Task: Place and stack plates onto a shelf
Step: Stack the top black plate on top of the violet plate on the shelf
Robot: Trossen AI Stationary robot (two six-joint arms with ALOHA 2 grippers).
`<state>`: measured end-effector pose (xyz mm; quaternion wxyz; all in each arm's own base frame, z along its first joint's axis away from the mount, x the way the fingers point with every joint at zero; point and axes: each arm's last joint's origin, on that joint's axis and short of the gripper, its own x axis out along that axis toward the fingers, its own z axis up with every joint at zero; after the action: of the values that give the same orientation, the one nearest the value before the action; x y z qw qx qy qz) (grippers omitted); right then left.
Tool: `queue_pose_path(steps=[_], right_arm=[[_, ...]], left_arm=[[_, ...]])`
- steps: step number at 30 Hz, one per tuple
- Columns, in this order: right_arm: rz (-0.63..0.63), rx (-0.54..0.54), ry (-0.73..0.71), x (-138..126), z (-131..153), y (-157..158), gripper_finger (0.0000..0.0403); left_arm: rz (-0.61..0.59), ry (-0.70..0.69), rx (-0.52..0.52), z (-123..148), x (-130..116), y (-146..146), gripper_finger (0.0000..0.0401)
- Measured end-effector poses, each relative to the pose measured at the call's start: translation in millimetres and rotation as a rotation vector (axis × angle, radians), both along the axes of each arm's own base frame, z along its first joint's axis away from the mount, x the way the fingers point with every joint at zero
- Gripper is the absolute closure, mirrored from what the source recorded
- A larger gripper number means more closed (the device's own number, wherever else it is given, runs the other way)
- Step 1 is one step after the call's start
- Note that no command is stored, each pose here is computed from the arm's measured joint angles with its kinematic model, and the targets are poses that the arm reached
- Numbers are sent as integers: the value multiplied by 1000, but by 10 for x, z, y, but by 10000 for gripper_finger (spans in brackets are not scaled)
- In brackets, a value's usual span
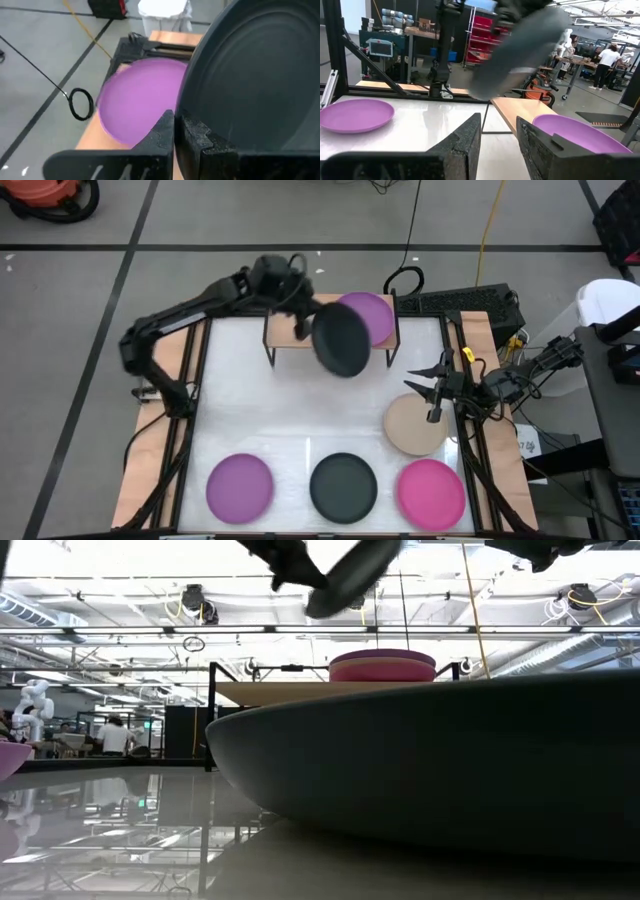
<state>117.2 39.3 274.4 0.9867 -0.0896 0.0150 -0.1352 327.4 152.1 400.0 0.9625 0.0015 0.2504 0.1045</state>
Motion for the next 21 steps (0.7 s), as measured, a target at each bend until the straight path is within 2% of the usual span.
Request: queue_pose_path(steps=[6, 12, 15, 21], right_arm=[[0, 7, -2, 0, 1, 0, 293], [0, 7, -2, 0, 0, 0, 293], [0, 5, -2, 0, 0, 0, 293], [0, -3, 1, 1, 0, 0, 293]], left_arm=[[66, -29, -95, -66, 321, 498, 391], [121, -81, -243, -85, 437, 884, 391], [115, -68, -333, -156, 439, 975, 385], [152, -5, -358, -258, 415, 1024, 370]])
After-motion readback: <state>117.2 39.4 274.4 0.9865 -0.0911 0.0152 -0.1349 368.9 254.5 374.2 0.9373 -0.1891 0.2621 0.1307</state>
